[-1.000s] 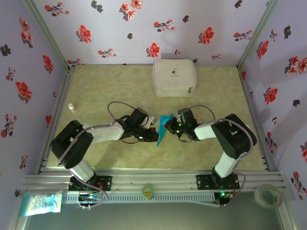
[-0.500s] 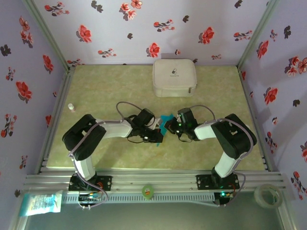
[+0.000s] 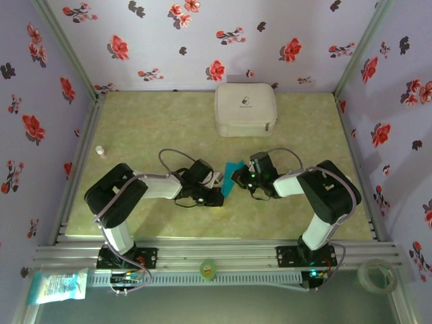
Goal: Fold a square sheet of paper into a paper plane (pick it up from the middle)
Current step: Fold the wing for the fifth time at the center of the table.
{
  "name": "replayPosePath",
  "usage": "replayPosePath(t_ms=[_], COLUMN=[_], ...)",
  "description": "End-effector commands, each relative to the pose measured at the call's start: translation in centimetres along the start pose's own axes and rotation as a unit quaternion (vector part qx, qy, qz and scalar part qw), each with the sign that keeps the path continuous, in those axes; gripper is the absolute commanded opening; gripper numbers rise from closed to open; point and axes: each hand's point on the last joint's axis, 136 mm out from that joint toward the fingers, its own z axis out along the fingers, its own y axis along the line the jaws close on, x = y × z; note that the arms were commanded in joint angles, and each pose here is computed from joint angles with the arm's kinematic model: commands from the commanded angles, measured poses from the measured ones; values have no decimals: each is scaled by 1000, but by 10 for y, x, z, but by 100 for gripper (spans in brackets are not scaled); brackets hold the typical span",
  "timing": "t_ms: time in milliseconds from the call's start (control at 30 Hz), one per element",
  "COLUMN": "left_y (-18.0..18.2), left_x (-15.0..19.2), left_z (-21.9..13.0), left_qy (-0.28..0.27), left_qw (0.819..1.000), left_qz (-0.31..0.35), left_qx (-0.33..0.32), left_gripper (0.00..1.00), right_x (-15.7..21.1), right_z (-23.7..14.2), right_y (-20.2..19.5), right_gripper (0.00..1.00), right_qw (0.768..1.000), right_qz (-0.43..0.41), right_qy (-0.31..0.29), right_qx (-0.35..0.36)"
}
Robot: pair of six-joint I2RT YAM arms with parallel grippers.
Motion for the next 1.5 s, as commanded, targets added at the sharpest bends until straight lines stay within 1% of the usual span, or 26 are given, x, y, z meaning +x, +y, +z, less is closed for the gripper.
replayPosePath(t_ms=[0,133,233,300,367,433,500,600,700,833,1000,1200,1467], left_y=[16,0,-26,-43,-51,-55,-57,-52,-46,-39,-23,0,19], left_x=[26,21,9,-1,-9,-19,-25,-40,-50,-55,-51,-44,-29], left_z=[-5,-15,-29,-37,-42,-41,-37,-30,-21,-12,-1,7,14], left_qy=[28,15,-10,-21,-27,-29,-21,-31,-29,-23,-5,2,2], left_qw=[999,1000,999,997,995,995,995,997,998,999,999,999,999], left_qz=[-23,-10,11,19,18,24,31,27,28,32,32,27,0], left_qx=[-31,-7,32,72,93,95,88,66,49,32,5,-33,-40], left_gripper=[2,2,2,3,3,3,3,3,3,3,3,3,3], right_x=[15,15,15,14,14,14,14,15,15,15,15,15,15], right_z=[10,11,10,10,10,10,10,9,9,9,9,9,9], right_y=[-45,-45,-44,-44,-43,-43,-43,-44,-44,-43,-43,-42,-42], right_gripper=[5,5,5,5,5,5,5,5,5,5,6,6,6], right_qw=[997,997,997,997,997,997,997,997,997,997,997,997,997], right_qz=[16,18,17,18,18,18,19,19,18,18,18,17,18], right_qy=[10,11,11,10,10,10,10,7,9,9,8,9,9], right_qx=[79,78,77,77,76,76,75,77,76,74,75,73,73])
